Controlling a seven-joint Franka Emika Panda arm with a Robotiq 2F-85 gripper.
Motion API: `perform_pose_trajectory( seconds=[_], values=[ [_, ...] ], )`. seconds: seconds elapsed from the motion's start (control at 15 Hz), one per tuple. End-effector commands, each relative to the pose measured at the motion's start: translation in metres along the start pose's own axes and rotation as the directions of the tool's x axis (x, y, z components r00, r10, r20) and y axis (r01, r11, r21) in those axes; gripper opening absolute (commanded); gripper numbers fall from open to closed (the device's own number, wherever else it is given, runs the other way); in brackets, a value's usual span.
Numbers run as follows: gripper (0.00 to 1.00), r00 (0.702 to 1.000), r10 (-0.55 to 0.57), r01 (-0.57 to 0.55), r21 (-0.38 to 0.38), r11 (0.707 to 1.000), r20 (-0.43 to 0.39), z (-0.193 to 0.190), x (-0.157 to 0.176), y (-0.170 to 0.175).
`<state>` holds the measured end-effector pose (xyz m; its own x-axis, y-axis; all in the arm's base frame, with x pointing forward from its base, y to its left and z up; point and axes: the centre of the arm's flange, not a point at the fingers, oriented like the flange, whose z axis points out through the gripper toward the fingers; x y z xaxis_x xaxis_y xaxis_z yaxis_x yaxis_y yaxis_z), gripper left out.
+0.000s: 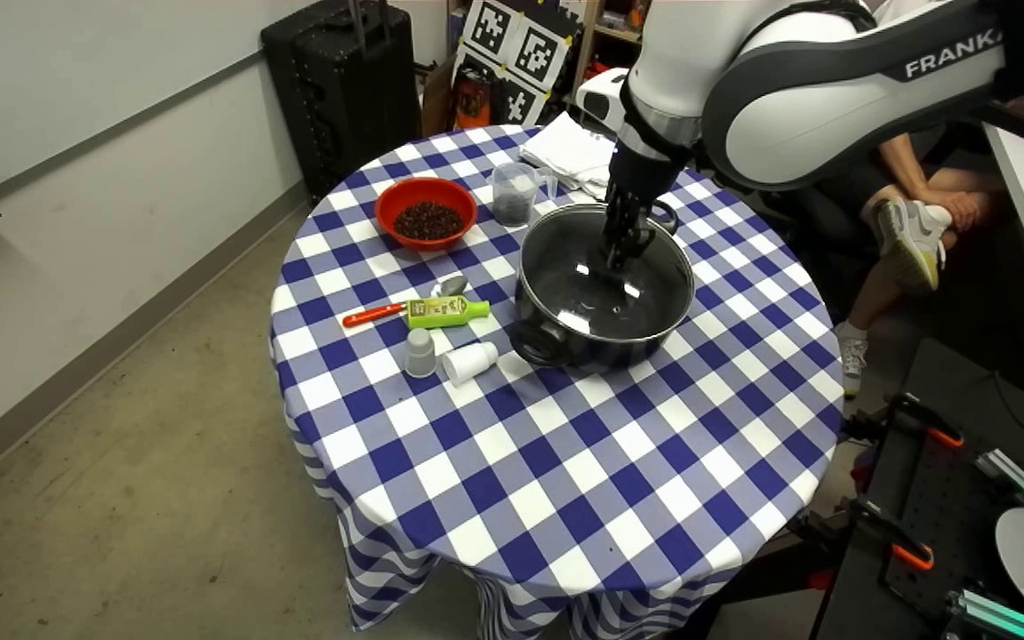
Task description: Put the glass lid on the black pot
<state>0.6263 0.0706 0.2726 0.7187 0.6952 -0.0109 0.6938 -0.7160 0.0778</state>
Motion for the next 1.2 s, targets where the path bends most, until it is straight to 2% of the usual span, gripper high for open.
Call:
perform_pose_trajectory(
  seconds=[0.0, 0.6, 0.67, 0.73, 0.93, 1.0, 1.13],
  values=[
    [0.26, 1.000, -0.016, 0.016, 0.026, 1.000, -0.001, 0.0004, 0.0043, 0.0074],
    [0.26, 1.000, -0.016, 0.016, 0.034, 0.999, 0.005, 0.0038, 0.0072, 0.0084],
    [0.76, 1.000, -0.016, 0.016, 0.036, 0.999, 0.007, 0.0041, 0.0072, 0.0085],
    [0.77, 1.000, -0.016, 0.015, 0.037, 0.999, 0.008, 0.0048, 0.0073, 0.0086],
    [0.96, 1.000, -0.015, 0.015, 0.048, 0.999, 0.010, 0.0074, 0.0068, 0.0077],
    [0.99, 1.000, -0.010, 0.010, 0.053, 0.999, 0.011, 0.0074, 0.0056, 0.0070],
    [1.00, 1.000, -0.007, 0.006, 0.078, 0.997, 0.013, 0.0059, 0.0010, 0.0048]
  ],
)
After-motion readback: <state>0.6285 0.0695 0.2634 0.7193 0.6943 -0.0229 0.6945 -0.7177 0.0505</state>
